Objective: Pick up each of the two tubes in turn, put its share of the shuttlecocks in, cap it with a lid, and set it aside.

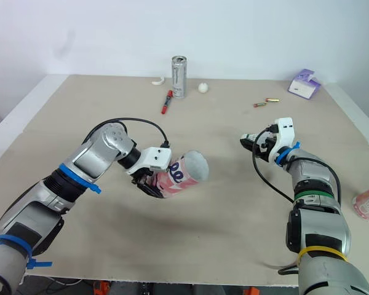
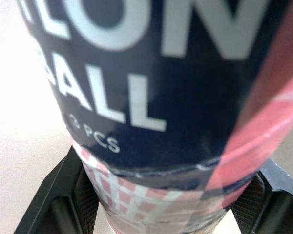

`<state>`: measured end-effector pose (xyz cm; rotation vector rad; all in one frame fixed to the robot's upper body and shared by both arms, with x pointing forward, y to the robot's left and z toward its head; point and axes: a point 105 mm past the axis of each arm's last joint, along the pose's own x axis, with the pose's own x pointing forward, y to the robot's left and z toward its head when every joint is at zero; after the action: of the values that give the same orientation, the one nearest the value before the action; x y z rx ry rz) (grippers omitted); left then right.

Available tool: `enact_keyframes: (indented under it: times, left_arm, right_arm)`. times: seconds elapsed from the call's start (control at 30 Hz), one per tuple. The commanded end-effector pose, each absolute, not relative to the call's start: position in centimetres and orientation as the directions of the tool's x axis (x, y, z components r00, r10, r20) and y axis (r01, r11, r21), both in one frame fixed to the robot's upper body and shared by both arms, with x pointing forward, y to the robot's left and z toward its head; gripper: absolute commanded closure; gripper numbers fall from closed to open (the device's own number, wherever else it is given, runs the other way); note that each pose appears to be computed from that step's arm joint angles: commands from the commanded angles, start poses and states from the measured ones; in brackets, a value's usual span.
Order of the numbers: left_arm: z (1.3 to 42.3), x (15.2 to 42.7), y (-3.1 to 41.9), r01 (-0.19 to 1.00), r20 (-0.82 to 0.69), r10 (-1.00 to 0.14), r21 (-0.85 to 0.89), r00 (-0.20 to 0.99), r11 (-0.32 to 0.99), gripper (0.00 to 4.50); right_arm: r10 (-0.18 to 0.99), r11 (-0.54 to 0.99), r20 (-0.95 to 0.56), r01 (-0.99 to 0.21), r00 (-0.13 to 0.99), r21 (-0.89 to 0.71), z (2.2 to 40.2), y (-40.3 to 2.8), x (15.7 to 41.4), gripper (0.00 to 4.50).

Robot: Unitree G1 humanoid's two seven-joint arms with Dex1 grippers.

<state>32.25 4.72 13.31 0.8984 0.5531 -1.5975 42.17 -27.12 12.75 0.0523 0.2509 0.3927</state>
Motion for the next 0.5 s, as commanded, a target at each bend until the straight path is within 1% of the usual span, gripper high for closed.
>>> enact_keyframes:
  times: [0.03,0.07,0.1,0.17,0.2,0.23,0.37,0.43,0.5]
  left_arm:
    - [12.2,32.2,5.5,0.976,-0.817,-0.575,0.095,-0.037,-0.198,1.53]
    - [12.2,32.2,5.5,0.976,-0.817,-0.575,0.095,-0.036,-0.196,1.53]
    - [12.2,32.2,5.5,0.976,-0.817,-0.576,0.095,-0.036,-0.195,1.53]
    - [12.2,32.2,5.6,0.976,-0.817,-0.576,0.095,-0.035,-0.194,1.53]
    - [12.2,32.2,5.6,0.976,-0.817,-0.576,0.095,-0.034,-0.193,1.53]
    - [12.2,32.2,5.6,0.977,-0.816,-0.576,0.095,-0.034,-0.193,1.53]
    - [12.1,32.2,5.5,0.976,-0.816,-0.577,0.094,-0.037,-0.195,1.53]
    - [12.1,32.2,5.4,0.976,-0.815,-0.578,0.093,-0.039,-0.197,1.53]
    - [12.2,32.2,5.3,0.976,-0.813,-0.581,0.091,-0.041,-0.196,1.53]
  right_arm:
    - [0.369,0.929,-0.198,-0.367,0.908,0.051,14.5,-27.2,42.8,2.63]
    - [0.369,0.929,-0.199,-0.367,0.908,0.047,14.5,-27.2,42.8,2.63]
    - [0.369,0.929,-0.2,-0.368,0.908,0.042,14.5,-27.3,42.8,3.54]
    - [0.367,0.929,-0.201,-0.367,0.908,0.037,14.5,-27.3,42.8,4.11]
    - [0.367,0.929,-0.2,-0.368,0.908,0.037,14.5,-27.3,42.8,4.33]
    - [0.367,0.929,-0.2,-0.368,0.908,0.035,14.4,-27.4,42.7,4.44]
    - [0.391,0.917,-0.175,-0.398,0.903,-0.005,15.0,-27.2,42.6,4.44]
    - [0.406,0.909,-0.14,-0.415,0.903,-0.041,15.9,-27.0,42.4,4.44]
    - [0.456,0.879,-0.101,-0.466,0.884,-0.107,17.3,-26.3,41.5,4.44]
